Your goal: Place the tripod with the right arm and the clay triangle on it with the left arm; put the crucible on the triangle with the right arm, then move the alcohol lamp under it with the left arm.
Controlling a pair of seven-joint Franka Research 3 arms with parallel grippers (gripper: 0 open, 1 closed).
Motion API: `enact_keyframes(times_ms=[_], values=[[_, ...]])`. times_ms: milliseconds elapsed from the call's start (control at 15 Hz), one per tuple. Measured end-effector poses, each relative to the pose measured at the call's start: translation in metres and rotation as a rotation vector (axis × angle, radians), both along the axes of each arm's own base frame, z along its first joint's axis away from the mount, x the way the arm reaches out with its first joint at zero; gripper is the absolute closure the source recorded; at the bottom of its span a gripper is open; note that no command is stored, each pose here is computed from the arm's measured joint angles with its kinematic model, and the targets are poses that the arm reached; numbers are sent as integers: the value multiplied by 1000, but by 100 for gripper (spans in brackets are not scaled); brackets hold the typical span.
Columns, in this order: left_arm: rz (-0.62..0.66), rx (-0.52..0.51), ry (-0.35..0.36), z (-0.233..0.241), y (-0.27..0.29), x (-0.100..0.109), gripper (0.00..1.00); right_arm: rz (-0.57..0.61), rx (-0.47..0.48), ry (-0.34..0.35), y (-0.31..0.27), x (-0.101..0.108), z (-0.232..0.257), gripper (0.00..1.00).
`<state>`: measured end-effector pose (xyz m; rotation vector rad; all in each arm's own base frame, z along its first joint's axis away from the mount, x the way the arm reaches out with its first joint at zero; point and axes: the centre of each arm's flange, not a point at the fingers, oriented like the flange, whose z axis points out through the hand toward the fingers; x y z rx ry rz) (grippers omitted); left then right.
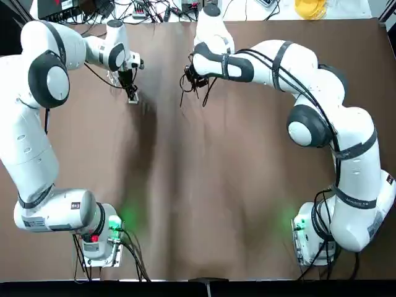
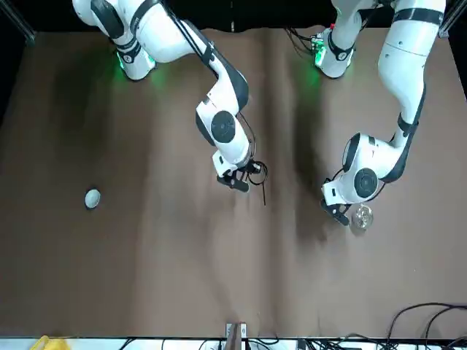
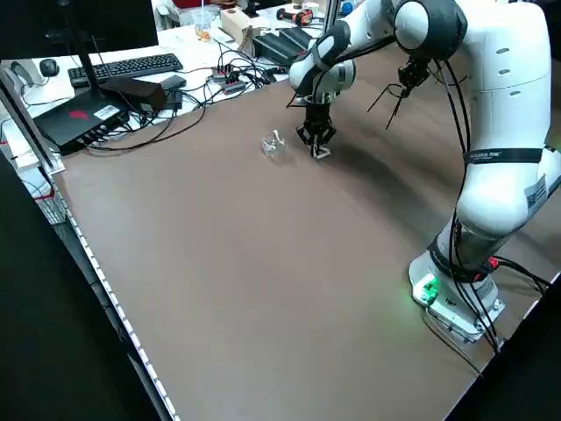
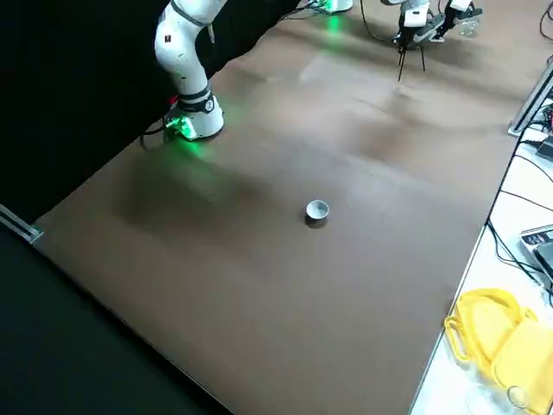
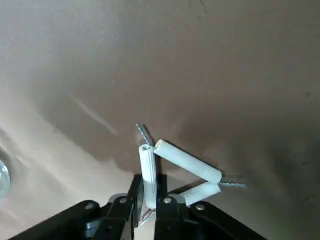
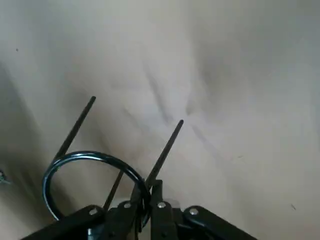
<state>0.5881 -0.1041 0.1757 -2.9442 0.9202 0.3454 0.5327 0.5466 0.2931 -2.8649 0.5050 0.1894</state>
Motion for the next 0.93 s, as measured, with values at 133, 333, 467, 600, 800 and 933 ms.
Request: enact_keyframes(times_ms=[133, 333, 467, 600, 800, 933], values=[[1, 0, 0, 0, 0, 0, 82, -3, -5, 6, 0, 0, -7, 92], [1, 0, 0, 0, 0, 0, 88, -5, -8, 8, -1, 0, -10, 92], [7, 1, -1, 0, 0, 0, 87, -5, -8, 8, -1, 0, -10, 92], [36, 4, -12, 2, -1, 3, 87, -5, -7, 6, -1, 1, -9, 88], [119, 8, -61, 29, -14, 13, 87, -5, -6, 5, -1, 1, -8, 74], [187, 6, -64, 57, -17, 17, 87, -7, -4, 1, -1, 3, -7, 58]])
